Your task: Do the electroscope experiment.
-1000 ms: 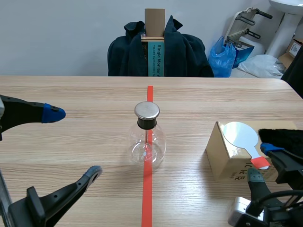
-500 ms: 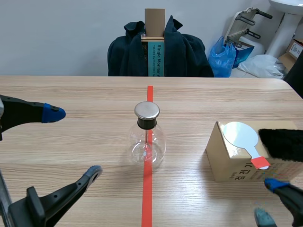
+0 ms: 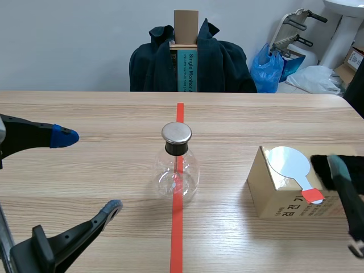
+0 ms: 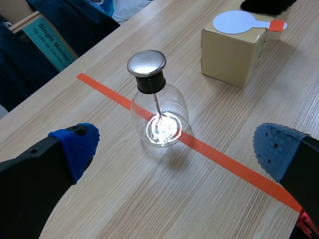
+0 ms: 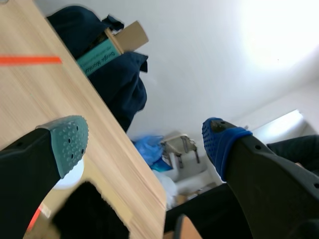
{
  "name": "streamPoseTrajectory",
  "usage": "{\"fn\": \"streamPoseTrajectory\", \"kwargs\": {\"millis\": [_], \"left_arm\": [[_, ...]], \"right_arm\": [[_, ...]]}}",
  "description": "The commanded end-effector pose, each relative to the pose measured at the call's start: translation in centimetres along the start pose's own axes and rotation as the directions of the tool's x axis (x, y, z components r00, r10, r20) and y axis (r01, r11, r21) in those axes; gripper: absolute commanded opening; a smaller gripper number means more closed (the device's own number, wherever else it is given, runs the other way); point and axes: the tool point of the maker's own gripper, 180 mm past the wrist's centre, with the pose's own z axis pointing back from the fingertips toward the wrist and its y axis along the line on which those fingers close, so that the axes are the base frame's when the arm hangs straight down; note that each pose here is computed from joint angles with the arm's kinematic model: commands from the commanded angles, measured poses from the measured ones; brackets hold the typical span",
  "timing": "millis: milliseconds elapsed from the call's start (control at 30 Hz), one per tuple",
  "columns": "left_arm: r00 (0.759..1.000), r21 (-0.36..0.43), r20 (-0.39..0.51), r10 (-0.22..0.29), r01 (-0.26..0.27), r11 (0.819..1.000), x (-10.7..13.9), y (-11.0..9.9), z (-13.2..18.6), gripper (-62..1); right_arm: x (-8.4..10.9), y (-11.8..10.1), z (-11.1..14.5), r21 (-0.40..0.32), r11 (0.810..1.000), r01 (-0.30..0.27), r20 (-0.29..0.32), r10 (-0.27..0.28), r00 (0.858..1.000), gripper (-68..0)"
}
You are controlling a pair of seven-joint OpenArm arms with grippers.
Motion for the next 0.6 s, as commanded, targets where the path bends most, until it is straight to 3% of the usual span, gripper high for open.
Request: {"fn": "streamPoseTrajectory", "kwargs": {"millis": [0,100,200,400,500,567], "left_arm": [[1.000,0.006,0.027,0.000,0.000,1.000,0.6,0.2,-0.1,1.4],[1.000,0.006,0.027,0.000,0.000,1.000,0.6,0.2,-0.1,1.4],[1.000,0.006,0.027,0.000,-0.001,1.000,0.6,0.2,-0.1,1.4],[1.000,0.006,0.027,0.001,-0.001,1.000,0.6,0.2,-0.1,1.4],[1.000,0.006,0.027,0.001,-0.001,1.000,0.6,0.2,-0.1,1.4],[1.000,0.006,0.027,0.001,-0.001,1.000,0.6,0.2,-0.1,1.4]], "right_arm": [[0.0,-1.3,-1.5,-0.026,0.999,0.025,-0.001,-0.025,1.000,-23.2],[-0.2,-2.4,-3.8,-0.039,0.992,0.117,-0.053,-0.119,0.991,-25.2],[-0.5,-2.7,-5.4,-0.027,0.983,0.179,-0.093,-0.181,0.979,-25.2],[-1.0,-0.8,-7.3,0.135,0.956,0.260,-0.158,-0.238,0.958,-25.1],[-0.7,0.3,-7.9,0.223,0.937,0.270,-0.164,-0.237,0.958,-25.0],[-0.4,0.3,-8.3,0.244,0.929,0.280,-0.160,-0.246,0.956,-24.7]]}}
